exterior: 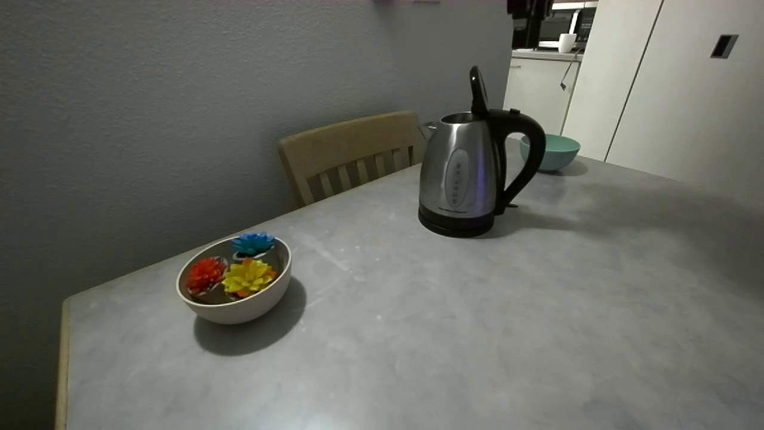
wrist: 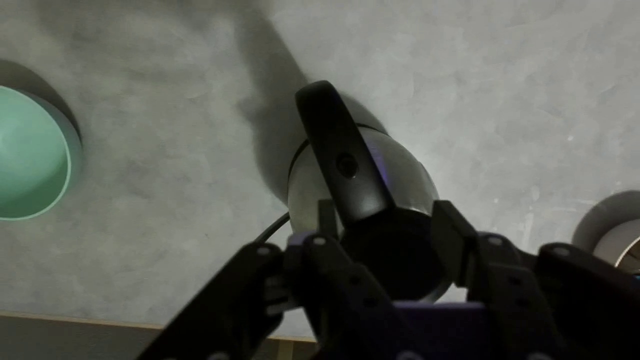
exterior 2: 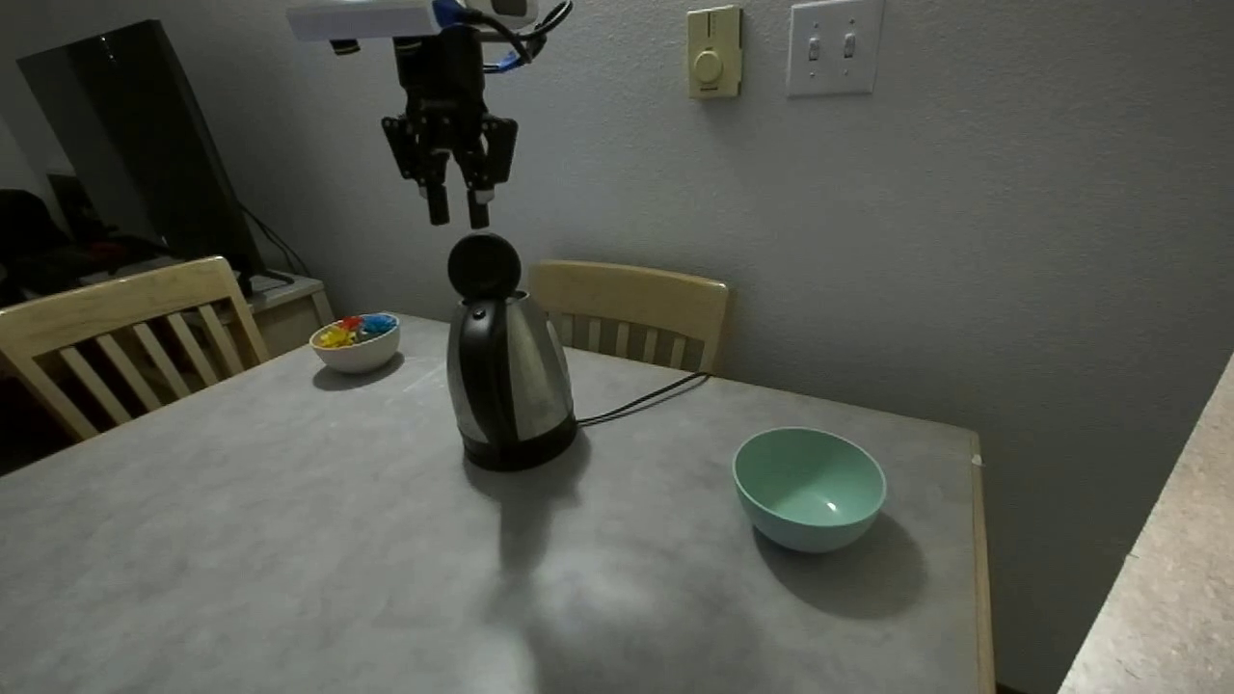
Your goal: Open the kettle lid
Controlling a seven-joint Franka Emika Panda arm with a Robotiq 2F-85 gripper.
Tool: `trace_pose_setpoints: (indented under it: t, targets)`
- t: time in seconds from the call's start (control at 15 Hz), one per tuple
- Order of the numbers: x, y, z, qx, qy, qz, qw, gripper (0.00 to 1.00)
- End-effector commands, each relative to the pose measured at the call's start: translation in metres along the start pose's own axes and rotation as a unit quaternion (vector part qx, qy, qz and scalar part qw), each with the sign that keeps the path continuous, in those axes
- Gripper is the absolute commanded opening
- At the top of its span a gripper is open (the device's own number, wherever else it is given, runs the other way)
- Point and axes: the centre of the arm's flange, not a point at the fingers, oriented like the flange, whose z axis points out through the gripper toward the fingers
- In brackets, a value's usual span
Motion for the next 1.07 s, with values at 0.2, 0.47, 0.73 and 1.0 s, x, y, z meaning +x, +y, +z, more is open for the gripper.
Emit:
trace_pose_setpoints:
  t: [0.2, 0.47, 0.73, 1.0]
  targets:
    - [-0.014, -0.024, -0.019, 0.0, -0.012, -0.009, 0.9999, 0.99]
    - [-0.012, -0.045, -0.02, 0.004, -0.036, -0.021, 0.9991, 1.0]
    - [-0.012, -0.059, -0.02, 0.011, -0.055, -0.029, 0.998, 1.0]
    - [-0.01, -0.06, -0.014, 0.012, -0.051, -0.034, 0.998, 1.0]
